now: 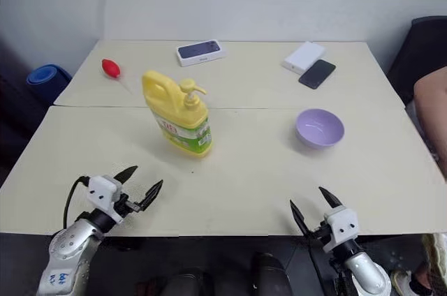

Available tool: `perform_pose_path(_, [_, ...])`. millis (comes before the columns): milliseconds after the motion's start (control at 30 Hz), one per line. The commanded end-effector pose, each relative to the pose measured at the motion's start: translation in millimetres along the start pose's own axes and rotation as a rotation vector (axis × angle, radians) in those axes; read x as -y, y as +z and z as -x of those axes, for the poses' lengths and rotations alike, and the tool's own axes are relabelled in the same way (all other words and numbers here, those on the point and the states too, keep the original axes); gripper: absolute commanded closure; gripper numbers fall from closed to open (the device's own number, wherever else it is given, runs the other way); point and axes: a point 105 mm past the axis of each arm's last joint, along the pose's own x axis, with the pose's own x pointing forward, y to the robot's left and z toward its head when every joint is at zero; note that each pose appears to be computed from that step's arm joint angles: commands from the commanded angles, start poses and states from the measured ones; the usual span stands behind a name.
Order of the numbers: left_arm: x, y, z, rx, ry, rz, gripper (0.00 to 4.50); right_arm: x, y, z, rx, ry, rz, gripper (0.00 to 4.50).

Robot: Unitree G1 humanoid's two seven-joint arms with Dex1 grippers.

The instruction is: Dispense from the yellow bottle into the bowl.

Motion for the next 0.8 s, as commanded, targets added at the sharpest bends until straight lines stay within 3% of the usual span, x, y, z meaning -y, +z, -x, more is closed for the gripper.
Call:
perform_pose_path(33, [2.9,-0.4,1.1,-0.009,-0.057,-0.029,0.15,11.5,9.0,-1.0,0.047,-0.011,0.029,0.0])
perform_pose_path(133, [13.0,23.4,9.2,0.077,-0.214,0.082,0.15,29.1,27.9,-19.1,0.104,0.013,0.005,0.0])
perform_pose_path(200, [20.7,49.3,18.4,0.104,-0.4,0.117,0.15,41.1,45.9,-39.7,0.097,0.123,0.025,0.0])
perform_pose_path(367, [30.4,106.2,20.9,0.137,-0.702,0.117,0.15,80.5,61.3,-90.2,-0.063,0.265,0.088,0.0])
perform_pose_path(567, [22.2,132.2,2.5,0.219,-0.712,0.086,0.15,108.6,52.6,-131.9,-0.251,0.263,0.029,0.0])
perform_pose_path(800, [23.3,146.3,-6.1,0.303,-0.66,0.104,0.15,108.4,50.0,-143.7,-0.288,0.333,0.003,0.0])
